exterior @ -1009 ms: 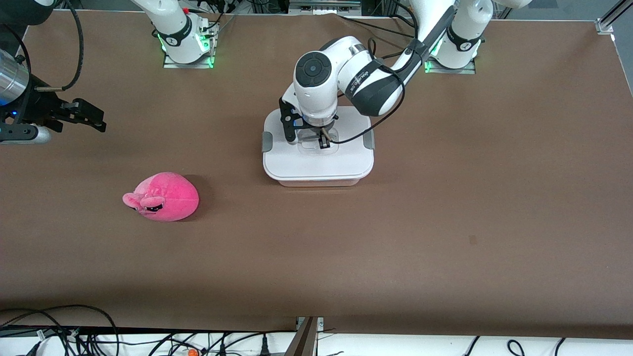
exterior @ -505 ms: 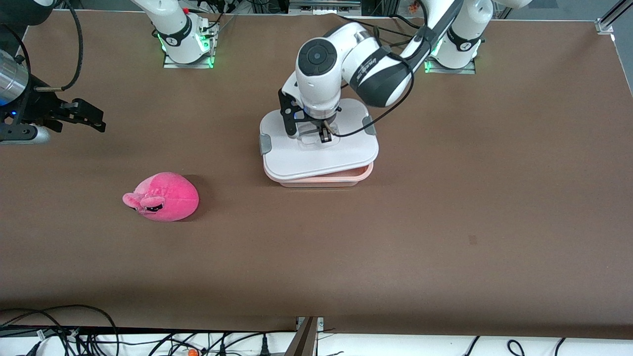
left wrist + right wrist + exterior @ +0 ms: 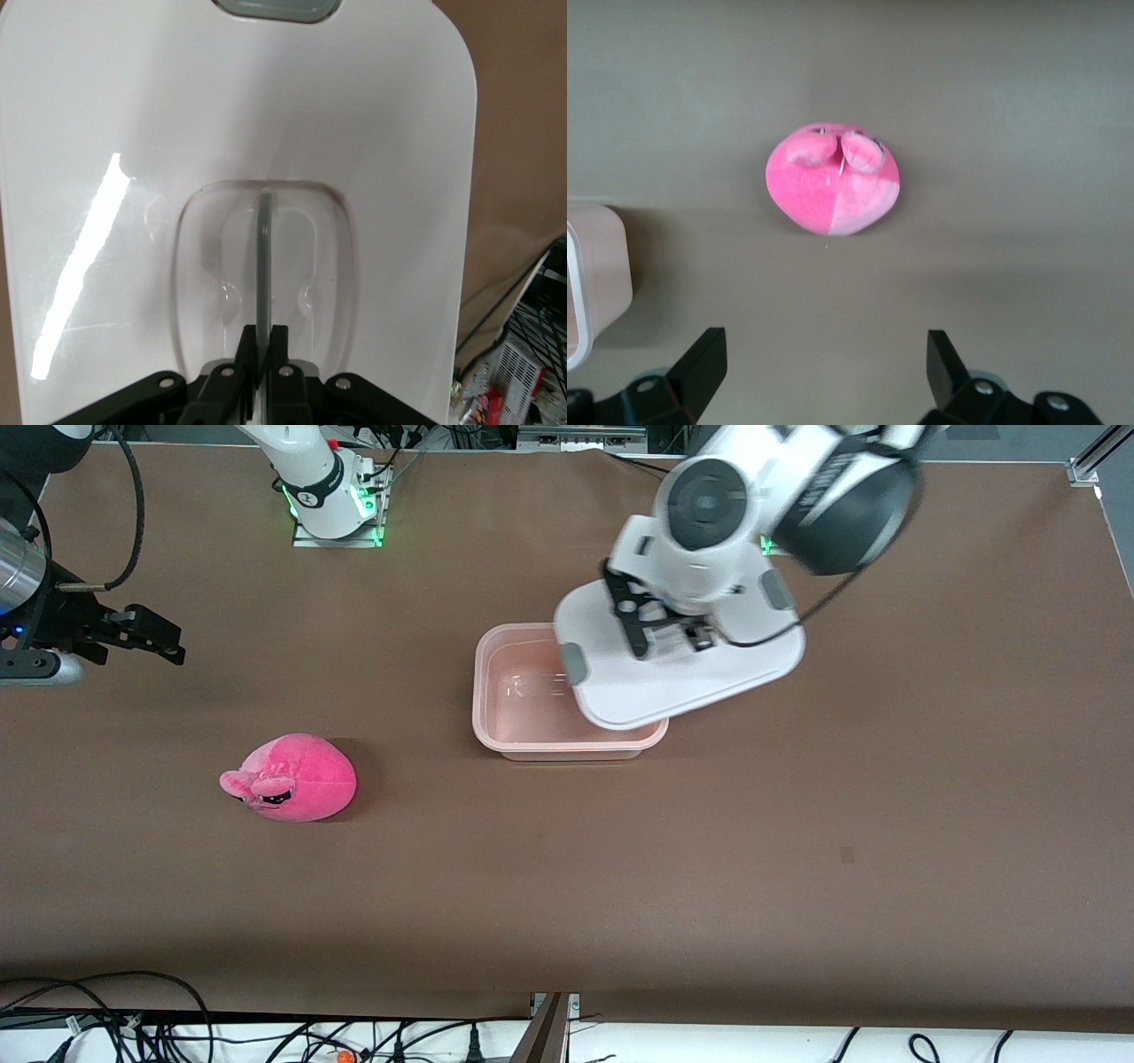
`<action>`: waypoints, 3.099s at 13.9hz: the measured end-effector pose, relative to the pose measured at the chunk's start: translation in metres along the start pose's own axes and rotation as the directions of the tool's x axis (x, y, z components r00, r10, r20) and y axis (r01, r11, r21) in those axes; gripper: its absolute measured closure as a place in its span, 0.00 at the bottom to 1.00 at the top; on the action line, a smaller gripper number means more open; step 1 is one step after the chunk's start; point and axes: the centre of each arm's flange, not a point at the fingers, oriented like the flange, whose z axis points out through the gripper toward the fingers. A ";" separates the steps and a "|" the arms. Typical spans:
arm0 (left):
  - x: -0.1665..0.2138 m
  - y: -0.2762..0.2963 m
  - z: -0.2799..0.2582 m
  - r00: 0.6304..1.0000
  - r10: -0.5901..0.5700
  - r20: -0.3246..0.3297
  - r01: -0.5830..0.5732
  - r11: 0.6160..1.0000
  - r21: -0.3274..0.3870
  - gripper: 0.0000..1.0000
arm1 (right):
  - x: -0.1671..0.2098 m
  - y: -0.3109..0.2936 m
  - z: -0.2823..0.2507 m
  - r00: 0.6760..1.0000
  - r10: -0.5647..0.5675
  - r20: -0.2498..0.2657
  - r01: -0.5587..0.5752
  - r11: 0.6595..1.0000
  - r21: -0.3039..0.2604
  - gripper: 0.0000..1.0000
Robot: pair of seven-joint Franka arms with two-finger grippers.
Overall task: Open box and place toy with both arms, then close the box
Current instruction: 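Lift the lid off and set it beside the box with the left gripper, then lower the right gripper onto the pink plush and grasp it, then carry the pink plush into the open box with the right gripper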
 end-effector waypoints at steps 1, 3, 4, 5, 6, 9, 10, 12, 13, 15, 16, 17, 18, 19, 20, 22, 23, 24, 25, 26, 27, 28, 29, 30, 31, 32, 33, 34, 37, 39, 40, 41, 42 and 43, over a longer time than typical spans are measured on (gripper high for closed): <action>-0.029 -0.022 -0.010 1.000 -0.025 -0.018 0.024 1.000 -0.019 0.93 | 0.005 0.000 0.008 1.000 0.000 0.003 0.000 1.000 0.000 0.00; -0.081 -0.064 -0.018 0.996 -0.070 -0.056 0.065 0.995 -0.073 0.93 | 0.025 -0.002 0.057 0.997 -0.003 0.076 0.003 1.000 -0.005 0.00; -0.100 -0.082 -0.018 0.994 -0.082 -0.068 0.077 0.993 -0.085 0.93 | 0.040 -0.003 0.094 0.993 -0.008 0.114 0.009 1.000 -0.006 0.00; -0.113 -0.094 -0.018 0.993 -0.091 -0.075 0.084 0.992 -0.089 0.93 | 0.052 -0.003 0.128 0.991 -0.012 0.136 0.012 1.000 0.001 0.00; -0.122 -0.101 -0.018 0.992 -0.098 -0.078 0.091 0.992 -0.088 0.93 | 0.060 -0.005 0.158 0.989 -0.012 0.149 0.010 1.000 0.014 0.00; -0.135 -0.112 -0.019 0.990 -0.115 -0.082 0.108 0.990 -0.087 0.93 | 0.061 -0.002 0.221 0.992 0.004 0.123 -0.007 0.999 0.031 0.00; -0.136 -0.112 -0.019 0.990 -0.117 -0.084 0.109 0.990 -0.086 0.93 | 0.060 -0.001 0.232 0.995 0.007 0.102 -0.011 0.999 0.032 0.00; -0.136 -0.112 -0.022 0.989 -0.115 -0.088 0.108 0.991 -0.083 0.93 | 0.057 0.000 0.251 0.998 0.012 0.063 -0.014 0.999 0.032 0.01; -0.135 -0.112 -0.022 0.989 -0.115 -0.089 0.108 0.991 -0.082 0.93 | 0.057 0.001 0.258 0.999 0.013 0.052 -0.015 0.999 0.032 0.01; -0.135 -0.113 -0.021 0.989 -0.116 -0.088 0.108 0.991 -0.083 0.93 | 0.059 0.001 0.271 0.999 0.015 0.030 -0.016 0.999 0.031 0.03; -0.135 -0.114 -0.021 0.989 -0.116 -0.088 0.109 0.991 -0.084 0.93 | 0.060 0.001 0.280 1.000 0.016 0.021 -0.017 0.999 0.031 0.03; -0.135 -0.114 -0.021 0.989 -0.116 -0.088 0.109 0.990 -0.084 0.93 | 0.060 0.001 0.289 1.000 0.017 0.010 -0.018 0.999 0.030 0.07; -0.135 -0.114 -0.021 0.989 -0.116 -0.088 0.109 0.990 -0.084 0.93 | 0.059 0.001 0.300 1.000 0.018 -0.001 -0.018 0.999 0.029 0.07; -0.135 -0.114 -0.021 0.989 -0.115 -0.088 0.108 0.991 -0.084 0.93 | 0.059 0.001 0.309 1.000 0.019 -0.009 -0.019 0.999 0.029 0.14; -0.135 -0.114 -0.021 0.989 -0.114 -0.089 0.107 0.991 -0.083 0.93 | 0.059 0.001 0.314 1.000 0.019 -0.013 -0.019 0.999 0.028 0.24; -0.134 -0.113 -0.021 0.990 -0.113 -0.089 0.106 0.991 -0.083 0.93 | 0.060 0.001 0.312 1.000 0.014 -0.021 -0.013 1.000 0.028 0.44; -0.134 -0.113 -0.022 0.990 -0.113 -0.089 0.105 0.991 -0.083 0.93 | 0.060 0.001 0.311 1.000 0.011 -0.024 -0.011 1.000 0.029 0.52; -0.134 -0.113 -0.022 0.990 -0.113 -0.089 0.106 0.991 -0.082 0.93 | 0.060 0.001 0.309 1.000 0.008 -0.027 -0.007 1.000 0.029 0.64; -0.134 -0.113 -0.022 0.990 -0.113 -0.089 0.106 0.991 -0.082 0.93 | 0.061 0.001 0.307 1.000 0.002 -0.030 -0.001 1.000 0.029 0.73; -0.134 -0.113 -0.022 0.990 -0.113 -0.089 0.106 0.991 -0.082 0.93 | 0.061 0.001 0.306 0.999 -0.006 -0.034 0.007 1.000 0.029 0.83; -0.134 -0.113 -0.022 0.990 -0.113 -0.089 0.105 0.991 -0.082 0.93 | 0.061 0.001 0.304 0.999 -0.013 -0.038 0.014 0.999 0.029 0.87; -0.134 -0.113 -0.022 0.990 -0.113 -0.089 0.105 0.991 -0.082 0.93 | 0.062 0.001 0.302 0.999 -0.018 -0.042 0.020 0.999 0.029 0.87; -0.134 -0.113 -0.022 0.990 -0.113 -0.089 0.105 0.991 -0.082 0.93 | 0.063 0.000 0.299 0.999 -0.024 -0.049 0.025 0.999 0.029 0.87; -0.134 -0.113 -0.022 0.990 -0.112 -0.089 0.105 0.991 -0.082 0.93 | 0.063 -0.001 0.293 0.998 -0.029 -0.058 0.031 0.999 0.030 0.87; -0.134 -0.113 -0.022 0.990 -0.112 -0.089 0.105 0.991 -0.082 0.93 | 0.064 -0.003 0.287 0.997 -0.035 -0.065 0.037 0.999 0.030 0.89; -0.133 -0.112 -0.022 0.990 -0.111 -0.089 0.104 0.991 -0.082 0.93 | 0.064 -0.004 0.278 0.997 -0.044 -0.061 0.046 0.998 0.032 0.91; -0.133 -0.112 -0.022 0.990 -0.111 -0.089 0.104 0.991 -0.082 0.93 | 0.065 -0.008 0.266 0.997 -0.056 -0.047 0.058 0.998 0.035 0.91; -0.133 -0.112 -0.022 0.990 -0.111 -0.089 0.103 0.991 -0.082 0.93 | 0.068 -0.016 0.249 0.997 -0.074 -0.027 0.075 0.996 0.041 0.91; -0.133 -0.112 -0.022 0.990 -0.110 -0.089 0.103 0.991 -0.082 0.93 | 0.074 -0.065 0.184 0.986 -0.165 0.002 0.164 0.984 0.067 0.91; -0.133 -0.112 -0.022 0.990 -0.110 -0.089 0.103 0.991 -0.082 0.93 | 0.072 -0.111 0.150 0.961 -0.277 -0.013 0.277 0.958 0.072 0.91; -0.133 -0.112 -0.022 0.990 -0.110 -0.089 0.102 0.991 -0.081 0.93 | 0.068 -0.139 0.141 0.939 -0.344 -0.022 0.344 0.936 0.071 0.91; -0.132 -0.112 -0.022 0.990 -0.109 -0.089 0.102 0.991 -0.081 0.93 | 0.060 -0.170 0.137 0.906 -0.422 -0.029 0.423 0.904 0.064 0.91; -0.132 -0.111 -0.022 0.990 -0.109 -0.089 0.102 0.991 -0.081 0.93 | 0.050 -0.204 0.138 0.864 -0.502 -0.028 0.503 0.863 0.046 0.91; -0.132 -0.111 -0.022 0.990 -0.109 -0.089 0.101 0.992 -0.081 0.93 | 0.038 -0.241 0.139 0.818 -0.574 -0.025 0.575 0.818 0.025 0.91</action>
